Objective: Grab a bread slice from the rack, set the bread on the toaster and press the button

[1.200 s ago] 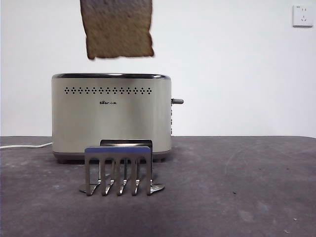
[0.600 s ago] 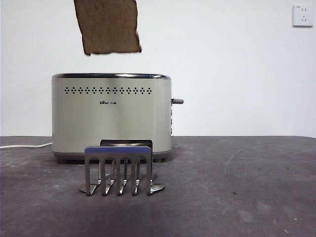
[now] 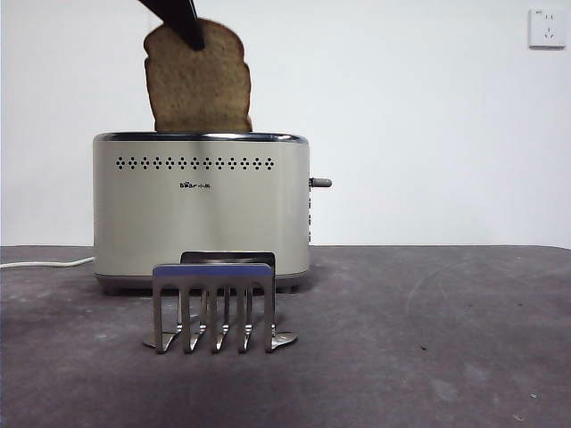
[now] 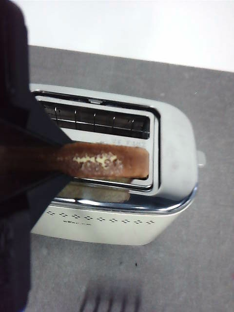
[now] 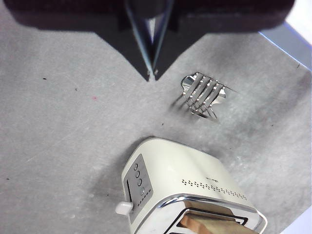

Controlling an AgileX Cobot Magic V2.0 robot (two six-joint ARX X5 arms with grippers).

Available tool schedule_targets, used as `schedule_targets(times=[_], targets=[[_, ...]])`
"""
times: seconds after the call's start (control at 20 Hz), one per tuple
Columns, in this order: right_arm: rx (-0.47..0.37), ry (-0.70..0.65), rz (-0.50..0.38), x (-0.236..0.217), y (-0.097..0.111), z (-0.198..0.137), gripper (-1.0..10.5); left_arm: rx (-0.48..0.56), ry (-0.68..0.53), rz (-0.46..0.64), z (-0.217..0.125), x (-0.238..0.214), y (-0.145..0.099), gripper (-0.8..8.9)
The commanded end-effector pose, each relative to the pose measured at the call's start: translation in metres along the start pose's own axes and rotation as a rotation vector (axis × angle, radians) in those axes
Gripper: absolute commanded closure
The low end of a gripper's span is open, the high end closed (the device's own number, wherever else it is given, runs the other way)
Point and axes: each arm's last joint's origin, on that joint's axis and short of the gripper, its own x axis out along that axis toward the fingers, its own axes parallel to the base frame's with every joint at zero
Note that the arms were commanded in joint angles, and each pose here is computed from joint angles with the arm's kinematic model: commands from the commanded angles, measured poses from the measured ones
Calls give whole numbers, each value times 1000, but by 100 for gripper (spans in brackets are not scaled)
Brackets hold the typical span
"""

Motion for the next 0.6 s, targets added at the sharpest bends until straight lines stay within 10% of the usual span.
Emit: schedule_targets(times=[0.05,0.45,0.6], targets=[[-14,4,4,1,0,1,958,-3,-12,-22,-3,8,2,822],[6,46,10,15,-8,3,958,-70,20,-69,-17,50,10,795],[11,57,11,21,-11,5,958,-156,7,-26,-20,54,17,554]])
